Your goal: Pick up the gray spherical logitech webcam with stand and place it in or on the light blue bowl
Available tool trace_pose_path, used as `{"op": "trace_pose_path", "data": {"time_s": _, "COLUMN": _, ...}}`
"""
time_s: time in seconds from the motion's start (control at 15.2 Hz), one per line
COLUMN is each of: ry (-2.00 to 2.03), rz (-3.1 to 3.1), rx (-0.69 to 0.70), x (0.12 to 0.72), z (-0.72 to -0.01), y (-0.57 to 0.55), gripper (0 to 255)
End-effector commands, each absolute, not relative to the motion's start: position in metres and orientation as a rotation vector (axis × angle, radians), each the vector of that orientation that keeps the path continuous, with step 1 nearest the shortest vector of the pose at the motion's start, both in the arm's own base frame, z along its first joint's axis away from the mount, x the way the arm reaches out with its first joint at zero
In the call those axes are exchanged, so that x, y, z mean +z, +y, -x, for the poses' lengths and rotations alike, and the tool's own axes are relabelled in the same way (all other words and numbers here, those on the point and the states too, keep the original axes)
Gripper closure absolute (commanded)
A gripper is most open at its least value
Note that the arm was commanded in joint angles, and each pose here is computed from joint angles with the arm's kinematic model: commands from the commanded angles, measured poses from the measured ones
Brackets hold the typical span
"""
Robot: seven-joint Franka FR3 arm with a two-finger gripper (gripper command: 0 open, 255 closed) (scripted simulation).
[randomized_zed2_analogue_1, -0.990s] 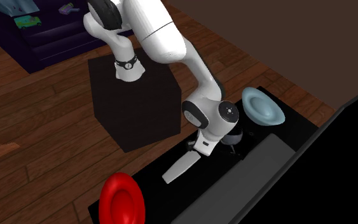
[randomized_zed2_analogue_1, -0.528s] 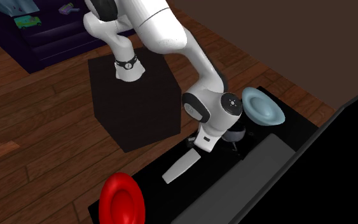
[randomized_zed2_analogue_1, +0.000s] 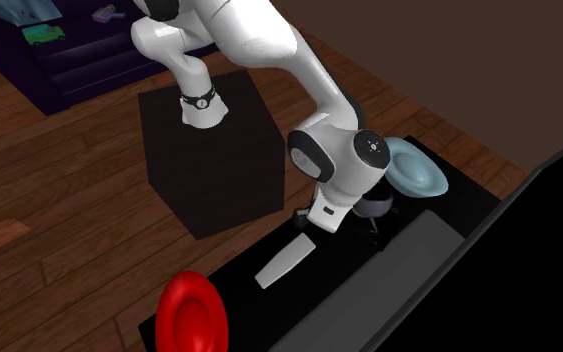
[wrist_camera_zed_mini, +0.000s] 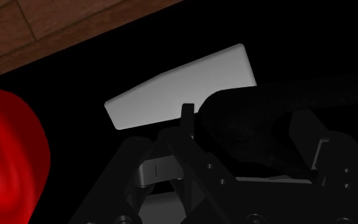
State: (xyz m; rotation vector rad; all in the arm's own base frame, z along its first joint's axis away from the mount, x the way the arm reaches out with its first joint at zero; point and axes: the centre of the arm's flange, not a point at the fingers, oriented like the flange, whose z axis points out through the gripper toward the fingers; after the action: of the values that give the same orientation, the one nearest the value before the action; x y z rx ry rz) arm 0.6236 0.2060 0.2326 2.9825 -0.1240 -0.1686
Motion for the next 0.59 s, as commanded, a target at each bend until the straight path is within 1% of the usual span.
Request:
{"op": "trace_pose_path", "data": {"time_s": 0.0, "ry": -0.124, "rz": -2.983, "rx": -0.167, "x": 0.245, "z": -0.624, "y": 0.207, "gripper": 255}}
{"op": "trace_pose_path", "data": {"time_s": 0.2, "ry": -0.124, "rz": -2.983, "rx": -0.167, "x": 0.257, "z": -0.624, "y": 0.207, "gripper": 255}}
{"op": "trace_pose_path", "data": {"time_s": 0.53, "ry": -0.124, "rz": -2.983, "rx": -0.167, "x": 0.248, "z": -0.606, "y": 0.270, "gripper": 255}}
